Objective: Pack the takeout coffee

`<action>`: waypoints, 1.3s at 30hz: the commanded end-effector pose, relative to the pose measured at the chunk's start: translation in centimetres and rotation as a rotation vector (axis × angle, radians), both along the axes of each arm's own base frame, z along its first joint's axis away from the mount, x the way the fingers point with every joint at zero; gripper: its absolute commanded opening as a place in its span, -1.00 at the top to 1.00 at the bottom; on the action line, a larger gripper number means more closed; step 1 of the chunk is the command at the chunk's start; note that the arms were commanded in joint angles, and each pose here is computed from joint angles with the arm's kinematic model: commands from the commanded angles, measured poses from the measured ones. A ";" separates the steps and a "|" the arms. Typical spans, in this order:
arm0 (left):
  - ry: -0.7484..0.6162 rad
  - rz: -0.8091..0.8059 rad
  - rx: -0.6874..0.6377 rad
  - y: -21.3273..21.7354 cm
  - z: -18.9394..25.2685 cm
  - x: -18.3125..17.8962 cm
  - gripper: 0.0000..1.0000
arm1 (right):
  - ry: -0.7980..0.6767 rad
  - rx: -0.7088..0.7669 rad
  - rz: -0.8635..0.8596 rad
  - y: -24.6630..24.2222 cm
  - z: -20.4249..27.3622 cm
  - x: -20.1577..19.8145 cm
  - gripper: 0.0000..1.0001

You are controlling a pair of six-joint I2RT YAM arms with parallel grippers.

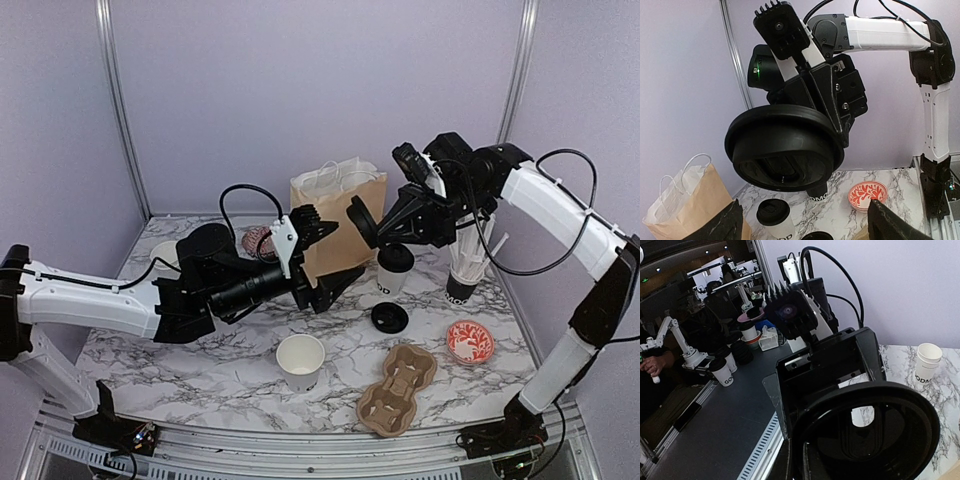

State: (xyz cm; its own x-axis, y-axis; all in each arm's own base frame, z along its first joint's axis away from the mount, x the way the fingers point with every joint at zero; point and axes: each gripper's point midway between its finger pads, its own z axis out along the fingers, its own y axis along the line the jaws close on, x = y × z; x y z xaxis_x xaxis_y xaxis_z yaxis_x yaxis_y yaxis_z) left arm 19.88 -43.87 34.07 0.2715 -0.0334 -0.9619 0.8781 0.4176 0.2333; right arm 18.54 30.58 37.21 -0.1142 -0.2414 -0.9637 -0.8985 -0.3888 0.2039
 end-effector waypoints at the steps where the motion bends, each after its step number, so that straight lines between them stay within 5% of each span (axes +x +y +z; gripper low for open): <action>1: -0.093 0.020 -0.139 -0.5 3.7 0.3 -0.76 | 0.048 0.052 0.040 -0.3 1.0 -0.9 0.92; 23: -0.070 0.043 -0.170 -2.6 3.6 1.8 -0.68 | 0.055 0.041 0.037 -0.6 0.3 -1.4 0.85; 32: -0.062 0.035 -0.164 -2.9 3.2 1.8 -0.47 | 0.059 0.037 0.035 -0.6 0.1 -1.3 0.83; 35: -0.045 0.041 -0.162 -2.5 3.2 1.8 -0.39 | 0.052 0.028 0.029 -0.5 -0.1 -1.2 0.76; 39: -0.002 0.049 -0.122 -1.3 3.1 1.5 -0.36 | 0.030 -0.022 -0.005 -0.6 -1.0 -0.5 0.35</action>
